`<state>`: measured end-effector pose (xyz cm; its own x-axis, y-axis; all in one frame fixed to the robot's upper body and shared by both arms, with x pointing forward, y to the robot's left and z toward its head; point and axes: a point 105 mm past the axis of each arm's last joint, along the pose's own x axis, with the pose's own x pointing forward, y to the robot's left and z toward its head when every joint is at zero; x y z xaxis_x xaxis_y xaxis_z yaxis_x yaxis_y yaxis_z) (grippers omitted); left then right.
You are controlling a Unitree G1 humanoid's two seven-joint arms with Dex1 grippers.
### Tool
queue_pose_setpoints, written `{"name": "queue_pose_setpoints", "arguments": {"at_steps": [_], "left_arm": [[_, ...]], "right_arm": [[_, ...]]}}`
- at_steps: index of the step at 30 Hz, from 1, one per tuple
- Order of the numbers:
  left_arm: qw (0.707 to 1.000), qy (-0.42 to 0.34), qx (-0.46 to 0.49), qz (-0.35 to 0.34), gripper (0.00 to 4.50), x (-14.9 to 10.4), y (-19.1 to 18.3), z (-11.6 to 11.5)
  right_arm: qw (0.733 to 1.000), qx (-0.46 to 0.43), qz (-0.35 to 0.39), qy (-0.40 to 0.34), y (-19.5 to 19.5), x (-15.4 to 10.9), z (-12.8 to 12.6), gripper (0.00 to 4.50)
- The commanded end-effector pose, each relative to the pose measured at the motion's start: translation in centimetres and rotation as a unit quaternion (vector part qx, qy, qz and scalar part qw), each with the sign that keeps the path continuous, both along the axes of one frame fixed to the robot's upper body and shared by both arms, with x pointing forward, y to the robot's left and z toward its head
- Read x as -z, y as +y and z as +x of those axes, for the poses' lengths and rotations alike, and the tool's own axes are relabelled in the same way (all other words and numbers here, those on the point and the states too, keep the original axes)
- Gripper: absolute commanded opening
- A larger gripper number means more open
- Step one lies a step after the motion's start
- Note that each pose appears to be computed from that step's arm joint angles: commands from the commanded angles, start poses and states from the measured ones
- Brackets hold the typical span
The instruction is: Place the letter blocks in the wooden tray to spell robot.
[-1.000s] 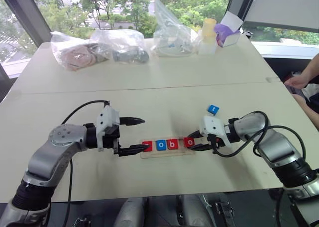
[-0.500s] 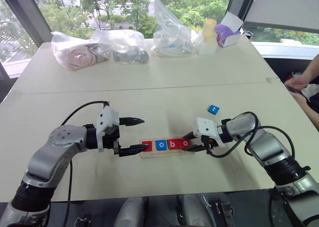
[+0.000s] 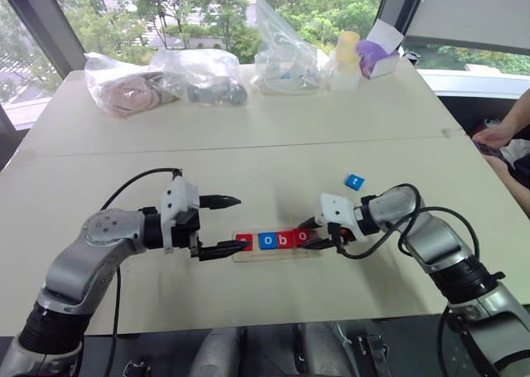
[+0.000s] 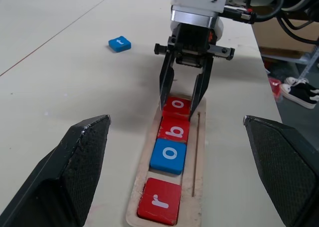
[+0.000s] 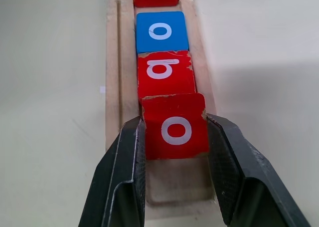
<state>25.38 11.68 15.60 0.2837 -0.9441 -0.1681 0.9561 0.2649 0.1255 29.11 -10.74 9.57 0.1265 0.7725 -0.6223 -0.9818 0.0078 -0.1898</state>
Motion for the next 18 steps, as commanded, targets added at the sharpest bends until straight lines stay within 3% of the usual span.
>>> {"name": "queue_pose_setpoints", "arguments": {"at_steps": [1,18], "left_arm": [[1.000,-0.020,0.002,-0.004,4.50,-0.97,0.02,-0.23],[1.000,-0.021,0.000,-0.007,4.50,-0.99,-0.11,-0.10]], "right_arm": [[1.000,-0.024,0.003,-0.013,1.11,-0.70,-0.37,1.15],[0.999,-0.030,-0.002,-0.022,1.97,-0.53,-0.01,1.15]]}}
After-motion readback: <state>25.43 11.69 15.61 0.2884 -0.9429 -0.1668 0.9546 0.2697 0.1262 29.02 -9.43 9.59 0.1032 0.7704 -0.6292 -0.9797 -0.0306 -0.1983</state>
